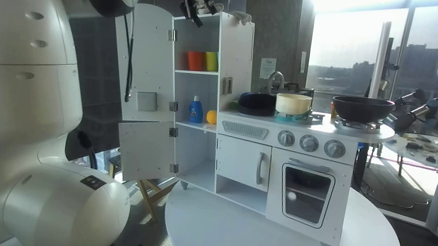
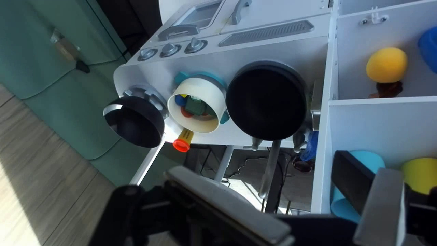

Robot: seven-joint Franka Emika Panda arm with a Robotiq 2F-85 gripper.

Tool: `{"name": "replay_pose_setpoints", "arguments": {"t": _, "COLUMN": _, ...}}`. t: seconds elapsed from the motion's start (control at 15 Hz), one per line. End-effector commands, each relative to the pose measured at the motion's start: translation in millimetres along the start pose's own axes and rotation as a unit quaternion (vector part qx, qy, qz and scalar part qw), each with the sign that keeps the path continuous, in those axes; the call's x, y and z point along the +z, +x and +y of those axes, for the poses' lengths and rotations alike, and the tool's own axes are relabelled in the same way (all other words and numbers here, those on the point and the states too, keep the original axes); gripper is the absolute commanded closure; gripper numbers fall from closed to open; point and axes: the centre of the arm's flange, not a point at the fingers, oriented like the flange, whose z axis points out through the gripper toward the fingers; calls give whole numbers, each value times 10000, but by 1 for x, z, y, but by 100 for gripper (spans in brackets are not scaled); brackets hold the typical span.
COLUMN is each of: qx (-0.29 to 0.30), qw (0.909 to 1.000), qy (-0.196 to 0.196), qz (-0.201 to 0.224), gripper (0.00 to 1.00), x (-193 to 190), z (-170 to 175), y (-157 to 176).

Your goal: Pick up the white towel from the top of the refrigerator and wipe the black bowl in the sink, put the white towel on top of the refrigerator

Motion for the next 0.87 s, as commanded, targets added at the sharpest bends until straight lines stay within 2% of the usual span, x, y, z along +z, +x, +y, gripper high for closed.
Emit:
{"name": "replay_pose_setpoints", "arguments": {"t": 0.0, "qx": -198, "qw": 9980, "qy": 457, "qz": 392, "gripper": 0, "x": 42, "z": 37, "y": -57}}
{"name": "replay_pose_setpoints", "arguments": {"t": 0.13, "qx": -320, "qw": 9946, "qy": 593, "qz": 793, "gripper": 0, "x": 57, "z": 44, "y": -55}}
{"name": "replay_pose_setpoints", "arguments": {"t": 0.4, "qx": -411, "qw": 9819, "qy": 995, "qz": 1559, "gripper": 0, "x": 94, "z": 59, "y": -46}}
{"name": "replay_pose_setpoints", "arguments": {"t": 0.6, "qx": -458, "qw": 9707, "qy": 1292, "qz": 1974, "gripper": 0, "x": 123, "z": 69, "y": -53}}
{"name": "replay_pose_setpoints", "arguments": {"t": 0.8, "qx": -513, "qw": 9597, "qy": 1524, "qz": 2305, "gripper": 0, "x": 150, "z": 76, "y": -76}}
